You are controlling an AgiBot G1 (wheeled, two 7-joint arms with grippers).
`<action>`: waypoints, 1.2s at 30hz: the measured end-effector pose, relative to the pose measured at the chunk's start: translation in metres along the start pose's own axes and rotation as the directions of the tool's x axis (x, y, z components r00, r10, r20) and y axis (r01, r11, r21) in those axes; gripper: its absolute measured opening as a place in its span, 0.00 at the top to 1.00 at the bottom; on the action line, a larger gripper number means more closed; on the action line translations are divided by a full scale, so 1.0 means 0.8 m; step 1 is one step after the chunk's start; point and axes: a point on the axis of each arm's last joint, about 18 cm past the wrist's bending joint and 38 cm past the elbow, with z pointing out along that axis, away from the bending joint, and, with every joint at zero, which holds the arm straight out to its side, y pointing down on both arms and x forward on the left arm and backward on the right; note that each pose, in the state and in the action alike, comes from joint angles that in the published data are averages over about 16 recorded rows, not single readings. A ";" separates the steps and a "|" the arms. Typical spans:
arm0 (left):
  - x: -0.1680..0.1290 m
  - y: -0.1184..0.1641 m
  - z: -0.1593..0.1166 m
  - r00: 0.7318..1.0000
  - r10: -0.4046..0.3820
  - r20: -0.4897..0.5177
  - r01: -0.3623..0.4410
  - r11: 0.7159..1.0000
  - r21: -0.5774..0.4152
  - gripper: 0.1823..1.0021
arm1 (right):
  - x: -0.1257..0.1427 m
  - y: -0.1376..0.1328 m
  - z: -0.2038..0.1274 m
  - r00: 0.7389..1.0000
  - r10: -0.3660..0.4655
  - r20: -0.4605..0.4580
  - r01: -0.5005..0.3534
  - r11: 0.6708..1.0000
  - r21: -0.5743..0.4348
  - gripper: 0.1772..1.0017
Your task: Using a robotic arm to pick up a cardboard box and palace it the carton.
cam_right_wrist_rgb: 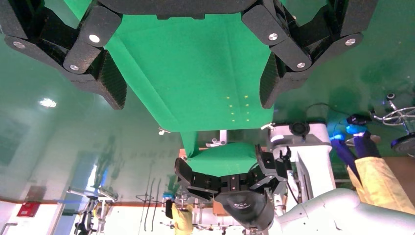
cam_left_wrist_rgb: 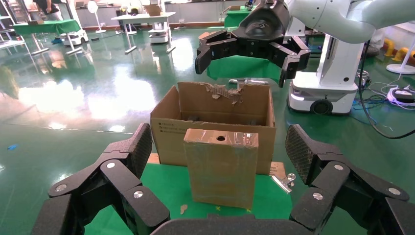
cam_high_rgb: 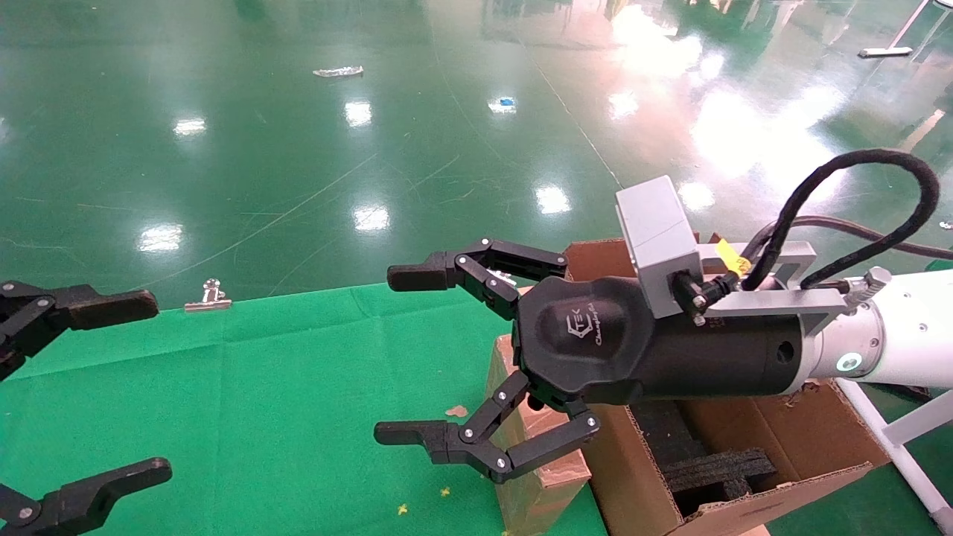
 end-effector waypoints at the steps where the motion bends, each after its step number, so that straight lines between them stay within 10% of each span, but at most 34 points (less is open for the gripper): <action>1: 0.000 0.000 0.000 1.000 0.000 0.000 0.000 1.000 0.000 0.00 | 0.000 0.000 0.000 1.000 0.000 0.000 0.000 1.000 0.000 0.00; 24: 0.000 0.000 0.000 1.000 0.000 0.000 0.000 1.000 0.000 0.00 | 0.001 0.015 0.022 0.999 -0.014 0.048 0.020 0.990 -0.136 0.00; 36: 0.000 0.000 0.000 1.000 0.000 0.000 0.000 1.000 0.000 0.00 | 0.019 0.054 0.094 0.979 -0.005 0.202 0.108 0.859 -0.501 0.00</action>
